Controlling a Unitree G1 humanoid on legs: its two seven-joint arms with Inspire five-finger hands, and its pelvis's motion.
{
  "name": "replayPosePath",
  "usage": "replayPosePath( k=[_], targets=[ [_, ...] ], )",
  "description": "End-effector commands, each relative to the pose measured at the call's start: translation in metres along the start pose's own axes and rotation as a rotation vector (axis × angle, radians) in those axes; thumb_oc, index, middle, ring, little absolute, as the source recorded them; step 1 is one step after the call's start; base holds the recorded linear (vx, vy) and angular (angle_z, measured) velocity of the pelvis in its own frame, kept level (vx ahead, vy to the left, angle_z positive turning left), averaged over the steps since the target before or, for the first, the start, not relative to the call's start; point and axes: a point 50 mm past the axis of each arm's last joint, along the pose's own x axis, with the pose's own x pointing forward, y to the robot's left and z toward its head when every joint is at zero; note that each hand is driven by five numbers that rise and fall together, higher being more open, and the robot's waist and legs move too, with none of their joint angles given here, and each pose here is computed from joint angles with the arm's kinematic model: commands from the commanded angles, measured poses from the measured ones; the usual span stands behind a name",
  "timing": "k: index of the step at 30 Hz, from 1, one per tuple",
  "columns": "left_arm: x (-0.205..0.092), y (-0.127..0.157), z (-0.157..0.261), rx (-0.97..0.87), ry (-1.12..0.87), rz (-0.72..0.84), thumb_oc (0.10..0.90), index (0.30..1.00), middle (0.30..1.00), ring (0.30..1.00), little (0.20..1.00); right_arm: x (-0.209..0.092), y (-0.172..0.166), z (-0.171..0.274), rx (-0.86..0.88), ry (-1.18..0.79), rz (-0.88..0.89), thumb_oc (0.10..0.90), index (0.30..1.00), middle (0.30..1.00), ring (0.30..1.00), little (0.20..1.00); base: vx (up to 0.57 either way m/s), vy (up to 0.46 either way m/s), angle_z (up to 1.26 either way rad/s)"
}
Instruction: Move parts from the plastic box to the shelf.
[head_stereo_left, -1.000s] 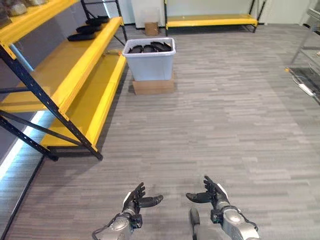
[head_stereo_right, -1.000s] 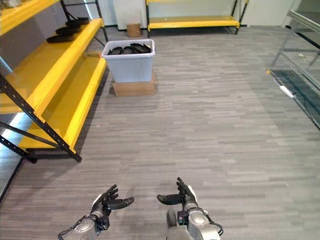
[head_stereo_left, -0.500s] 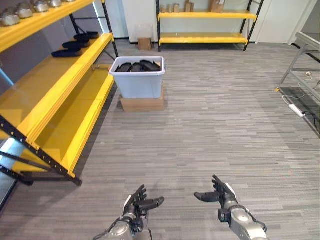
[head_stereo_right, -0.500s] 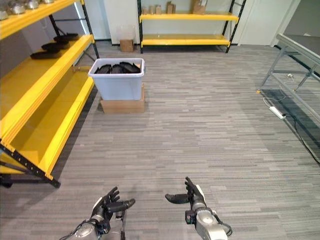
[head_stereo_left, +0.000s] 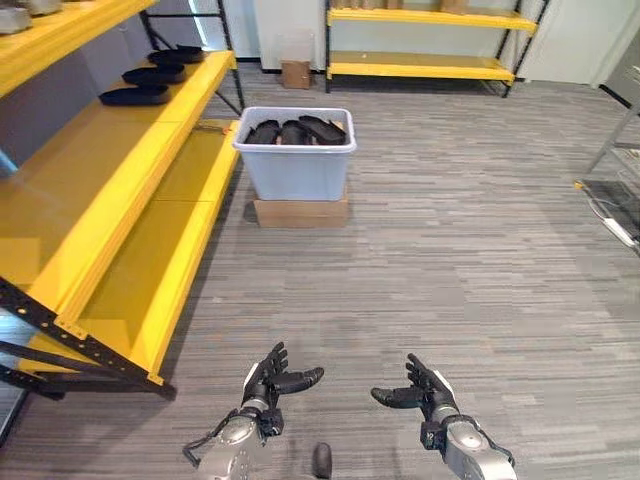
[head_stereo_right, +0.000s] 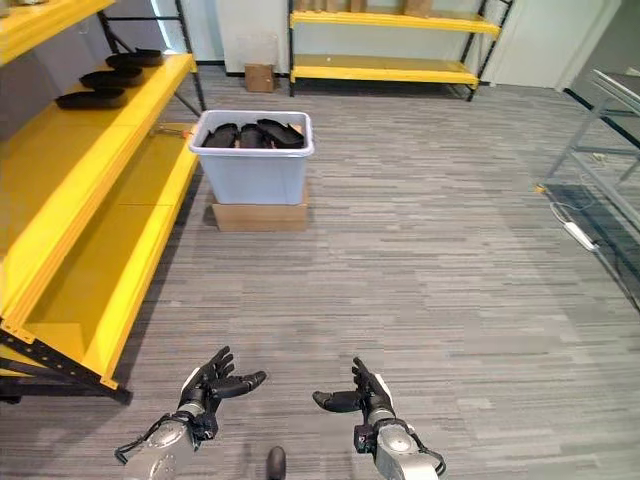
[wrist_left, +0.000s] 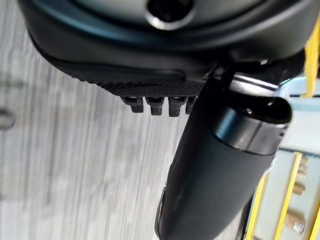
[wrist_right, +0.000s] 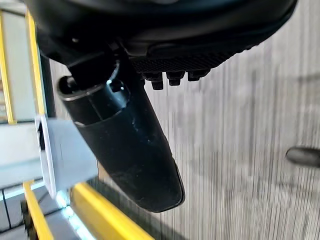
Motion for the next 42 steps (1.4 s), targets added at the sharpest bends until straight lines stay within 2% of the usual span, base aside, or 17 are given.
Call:
replayPosePath(
  k=[1, 17, 27, 36, 42],
  targets=[
    [0.001, -0.014, 0.031, 0.034, -0.157, -0.086, 0.9, 1.0, 1.0, 1.0, 1.0, 0.002, -0.002, 0.04, 0.013, -0.192, 0.014, 0.9, 1.0, 1.0, 1.0, 1.0, 0.31, 0.167, 0.35],
    [0.003, -0.023, 0.026, 0.009, -0.146, -0.11, 0.9, 1.0, 1.0, 1.0, 1.0, 0.002, -0.013, 0.041, -0.012, -0.191, -0.007, 0.9, 1.0, 1.0, 1.0, 1.0, 0.38, -0.053, 0.26],
    [0.002, -0.026, 0.025, -0.054, -0.145, -0.098, 0.9, 1.0, 1.0, 1.0, 1.0, 0.002, -0.029, 0.043, -0.055, -0.187, -0.045, 0.9, 1.0, 1.0, 1.0, 1.0, 0.24, -0.119, -0.31],
    [0.003, -0.022, 0.023, -0.065, -0.138, -0.06, 0.9, 1.0, 1.0, 1.0, 1.0, 0.001, -0.032, 0.038, -0.066, -0.173, -0.075, 0.9, 1.0, 1.0, 1.0, 1.0, 0.27, 0.127, -0.1],
    [0.001, -0.019, 0.024, -0.056, -0.146, -0.064, 0.9, 1.0, 1.0, 1.0, 1.0, 0.003, -0.02, 0.038, -0.042, -0.17, -0.038, 0.9, 1.0, 1.0, 1.0, 1.0, 0.3, 0.282, -0.37]
  ],
)
